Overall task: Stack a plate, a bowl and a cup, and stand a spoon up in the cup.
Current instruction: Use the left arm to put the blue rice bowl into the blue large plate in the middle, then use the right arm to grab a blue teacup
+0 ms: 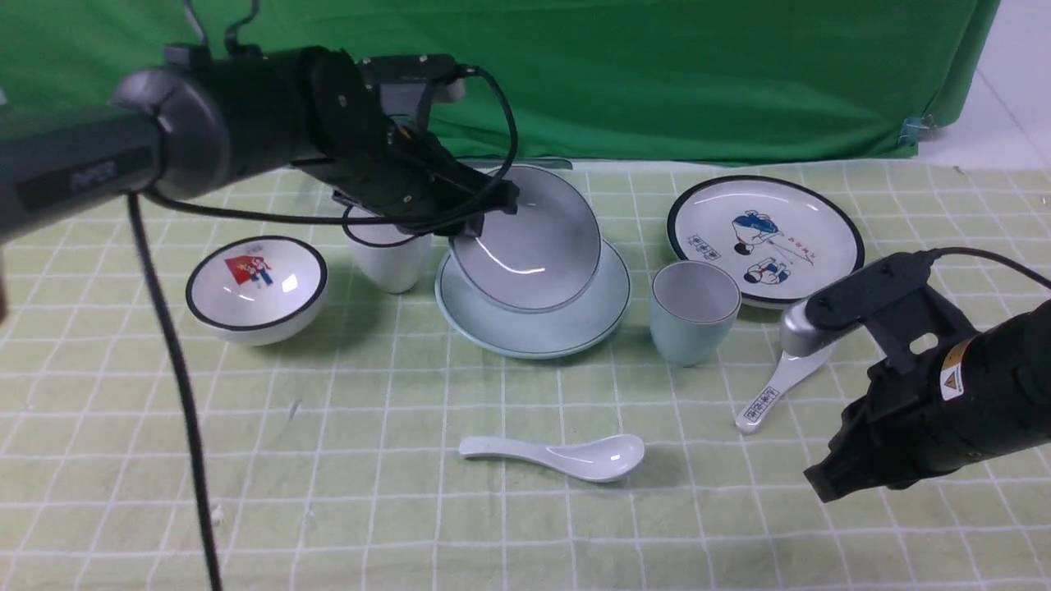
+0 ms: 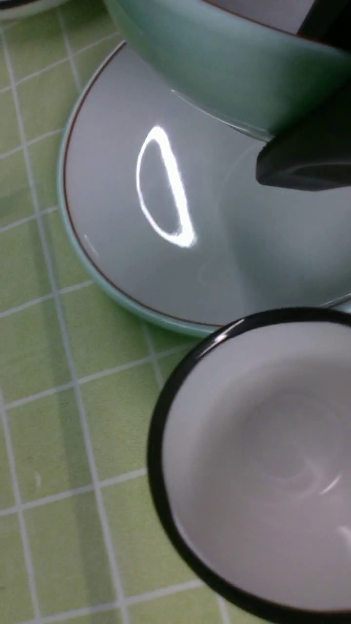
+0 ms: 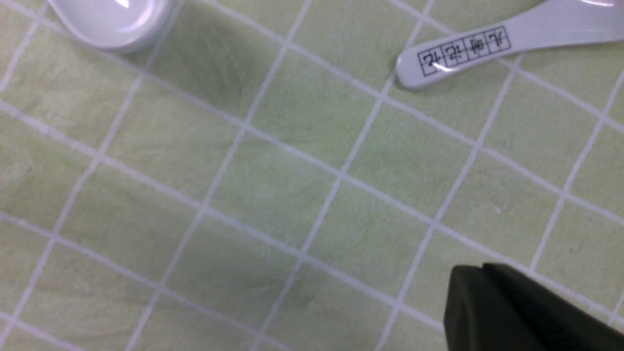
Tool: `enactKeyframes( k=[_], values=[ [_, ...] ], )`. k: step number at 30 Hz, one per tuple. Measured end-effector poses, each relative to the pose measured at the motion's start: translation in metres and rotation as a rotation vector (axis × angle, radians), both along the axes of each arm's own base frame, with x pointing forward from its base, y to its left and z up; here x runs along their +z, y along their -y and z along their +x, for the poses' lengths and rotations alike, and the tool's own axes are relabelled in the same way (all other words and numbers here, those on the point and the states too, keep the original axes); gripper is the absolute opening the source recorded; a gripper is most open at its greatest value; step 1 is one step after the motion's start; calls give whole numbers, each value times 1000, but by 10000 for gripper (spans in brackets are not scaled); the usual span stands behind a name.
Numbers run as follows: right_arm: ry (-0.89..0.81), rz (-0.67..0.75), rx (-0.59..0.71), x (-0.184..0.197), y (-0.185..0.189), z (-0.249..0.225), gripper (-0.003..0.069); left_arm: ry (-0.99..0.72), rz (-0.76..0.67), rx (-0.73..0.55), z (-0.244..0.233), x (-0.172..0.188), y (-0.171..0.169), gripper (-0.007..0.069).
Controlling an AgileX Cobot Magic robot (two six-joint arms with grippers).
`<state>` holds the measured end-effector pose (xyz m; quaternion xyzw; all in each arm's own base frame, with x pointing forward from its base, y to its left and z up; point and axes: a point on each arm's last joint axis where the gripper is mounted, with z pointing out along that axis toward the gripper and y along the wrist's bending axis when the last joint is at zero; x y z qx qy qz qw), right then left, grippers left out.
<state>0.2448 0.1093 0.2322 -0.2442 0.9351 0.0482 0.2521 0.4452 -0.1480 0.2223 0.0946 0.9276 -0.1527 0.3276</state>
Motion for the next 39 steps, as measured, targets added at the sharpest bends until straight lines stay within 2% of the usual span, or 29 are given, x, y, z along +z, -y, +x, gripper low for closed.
enactKeyframes(
  k=[5, 9, 11, 14, 15, 16, 18, 20, 21, 22, 25, 26, 29, 30, 31, 33, 34, 35, 39],
  values=[
    [16, 23, -15, 12, -3, 6, 74, -82, 16, -32, 17, -24, 8, 26],
    [63, 56, -17, 36, -10, 21, 192, -133, 40, -70, 23, -29, 15, 149],
    [69, 61, -17, 44, -18, 37, 274, -139, 64, -92, 24, -19, 15, 260],
    [81, 66, -16, 48, -30, 65, 360, -137, 123, -113, 18, 3, 9, 376],
    [72, 62, -16, 45, -32, 68, 360, -127, 133, -115, 17, 8, 8, 382],
    [70, 61, -17, 42, -37, 82, 386, -108, 161, -118, 13, 24, 4, 419],
    [68, 64, -28, 35, -44, 105, 405, -69, 215, -114, 3, 52, -4, 438],
    [66, 64, -48, 26, -47, 130, 412, -1, 258, -97, -15, 97, -17, 425],
    [73, 68, -52, 29, -47, 131, 412, 4, 260, -96, -17, 101, -18, 425],
    [56, 65, -75, 15, -47, 150, 414, 50, 271, -79, -36, 136, -30, 384],
    [19, 52, -97, -2, -46, 168, 406, 96, 275, -53, -69, 181, -47, 308],
    [17, 51, -97, -3, -46, 169, 404, 99, 274, -52, -72, 184, -48, 302],
    [-27, 11, -66, -26, -47, 177, 281, 153, 261, -39, -125, 223, -64, 197],
    [-31, 5, -58, -29, -47, 178, 244, 150, 262, -40, -131, 223, -65, 179],
    [-42, -12, -30, -33, -48, 177, 133, 167, 258, -38, -164, 229, -74, 126],
    [-43, -6, -14, -28, -51, 176, 99, 176, 256, -36, -180, 229, -78, 95],
    [-29, -21, 24, -20, -54, 176, 88, 188, 255, -28, -208, 223, -86, 56],
    [-29, -25, 33, -18, -54, 176, 88, 189, 256, -26, -210, 221, -87, 56],
    [15, -33, 115, 18, -65, 177, 88, 211, 251, -15, -266, 179, -102, 12]
  ],
)
